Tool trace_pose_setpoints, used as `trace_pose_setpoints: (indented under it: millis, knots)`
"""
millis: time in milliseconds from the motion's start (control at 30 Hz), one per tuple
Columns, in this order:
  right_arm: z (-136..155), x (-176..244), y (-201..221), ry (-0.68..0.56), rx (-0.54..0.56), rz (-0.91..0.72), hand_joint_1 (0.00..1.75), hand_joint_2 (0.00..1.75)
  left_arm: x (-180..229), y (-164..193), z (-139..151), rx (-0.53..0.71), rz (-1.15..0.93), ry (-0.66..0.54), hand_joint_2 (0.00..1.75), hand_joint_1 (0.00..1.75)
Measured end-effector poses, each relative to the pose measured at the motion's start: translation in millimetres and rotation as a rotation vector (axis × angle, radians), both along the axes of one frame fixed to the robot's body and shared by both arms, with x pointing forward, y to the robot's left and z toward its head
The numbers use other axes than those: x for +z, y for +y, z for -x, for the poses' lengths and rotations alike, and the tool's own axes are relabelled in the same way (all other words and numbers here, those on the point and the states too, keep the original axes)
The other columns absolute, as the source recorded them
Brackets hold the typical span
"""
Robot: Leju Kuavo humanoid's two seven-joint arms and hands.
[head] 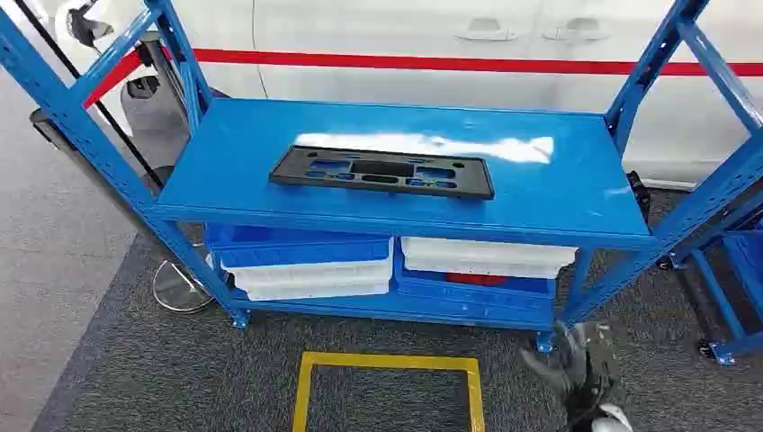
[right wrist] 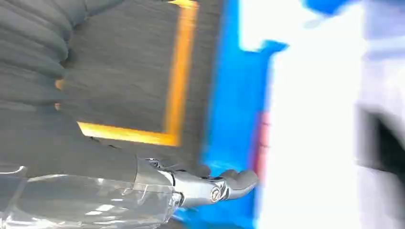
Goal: Take the parts from the cabinet and place them on the table.
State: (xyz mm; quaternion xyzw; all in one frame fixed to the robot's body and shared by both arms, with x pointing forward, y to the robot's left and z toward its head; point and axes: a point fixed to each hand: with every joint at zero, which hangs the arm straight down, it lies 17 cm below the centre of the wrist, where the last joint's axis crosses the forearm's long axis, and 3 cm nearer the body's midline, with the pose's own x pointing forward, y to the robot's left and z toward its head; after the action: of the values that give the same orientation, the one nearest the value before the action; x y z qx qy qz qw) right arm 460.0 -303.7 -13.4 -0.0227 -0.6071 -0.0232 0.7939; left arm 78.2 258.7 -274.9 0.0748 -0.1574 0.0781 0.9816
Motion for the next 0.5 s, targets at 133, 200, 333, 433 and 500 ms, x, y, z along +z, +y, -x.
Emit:
trace_pose_setpoints:
  millis: [133, 200, 333, 433, 500]
  knots:
    - [-30.9, 76.9, -15.1, -0.200, -0.020, -0.019, 0.00, 1.75, 0.1, -1.3, -1.9, -0.013, 0.002, -0.001, 0.00, 0.00]
    - [-37.6, 109.9, -20.9, -0.288, -0.027, -0.034, 0.00, 1.75, 0.1, -2.4, -2.3, -0.025, 0.003, -0.002, 0.00, 0.00]
    - [-42.7, 180.6, -34.0, -0.475, -0.034, -0.071, 0.00, 1.75, 0.3, -4.2, -3.2, -0.045, 0.004, -0.004, 0.00, 0.00]
    - [-38.6, 229.4, -40.0, -0.607, -0.017, -0.106, 0.00, 1.75, 0.4, -5.5, -4.5, -0.056, 0.005, -0.005, 0.00, 0.00]
    - [-32.2, 261.9, -41.8, -0.696, 0.004, -0.128, 0.00, 1.75, 0.7, -6.3, -6.0, -0.066, 0.005, -0.008, 0.00, 0.00]
